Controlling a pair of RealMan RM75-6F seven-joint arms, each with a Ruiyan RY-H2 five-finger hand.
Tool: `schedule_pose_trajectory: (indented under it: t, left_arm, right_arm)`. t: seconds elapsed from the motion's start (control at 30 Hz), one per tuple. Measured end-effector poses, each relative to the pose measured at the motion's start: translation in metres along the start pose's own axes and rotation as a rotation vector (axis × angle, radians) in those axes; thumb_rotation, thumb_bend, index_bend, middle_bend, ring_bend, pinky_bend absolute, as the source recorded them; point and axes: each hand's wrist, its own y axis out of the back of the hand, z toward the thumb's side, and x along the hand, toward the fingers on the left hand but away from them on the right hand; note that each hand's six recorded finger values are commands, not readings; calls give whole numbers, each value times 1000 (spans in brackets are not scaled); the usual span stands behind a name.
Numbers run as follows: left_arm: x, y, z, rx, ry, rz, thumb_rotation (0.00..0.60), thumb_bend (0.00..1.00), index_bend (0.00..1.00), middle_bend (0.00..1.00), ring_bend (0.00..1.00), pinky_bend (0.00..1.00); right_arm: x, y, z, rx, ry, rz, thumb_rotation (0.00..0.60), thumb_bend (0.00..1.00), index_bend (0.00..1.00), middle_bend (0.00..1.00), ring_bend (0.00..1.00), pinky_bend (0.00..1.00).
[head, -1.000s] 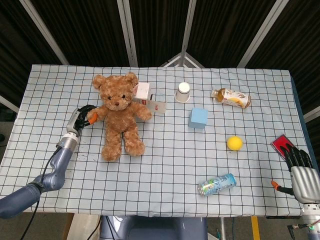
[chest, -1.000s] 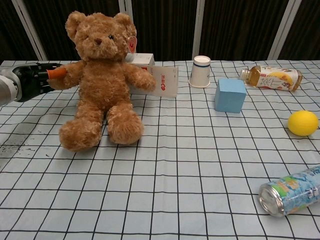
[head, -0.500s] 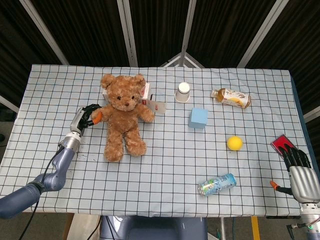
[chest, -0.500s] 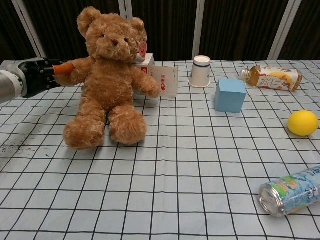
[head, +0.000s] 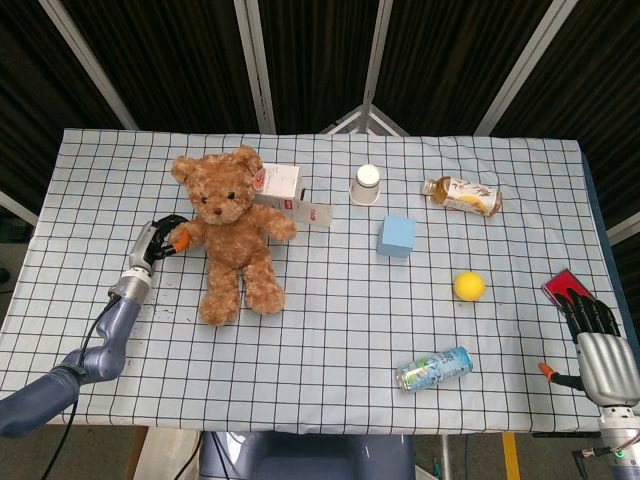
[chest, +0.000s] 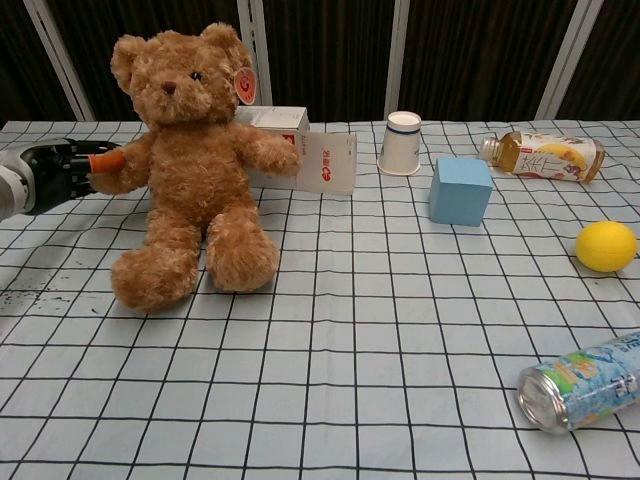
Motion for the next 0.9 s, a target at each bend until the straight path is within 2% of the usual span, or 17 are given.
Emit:
schedule_pose_trajectory:
  t: [0.63, 0.9]
  left_arm:
    - [3, -40, 30, 15, -76, -58, 600, 673, 482, 474, 98, 69]
    - [2, -27, 15, 34, -26, -33, 600, 673, 481, 473, 98, 68]
  right_arm:
    - [1, 0, -2, -7, -7, 9, 600, 132, 55, 18, 0, 0]
    - [2, 1, -2, -12, -6, 9, 600, 131, 55, 18, 0, 0]
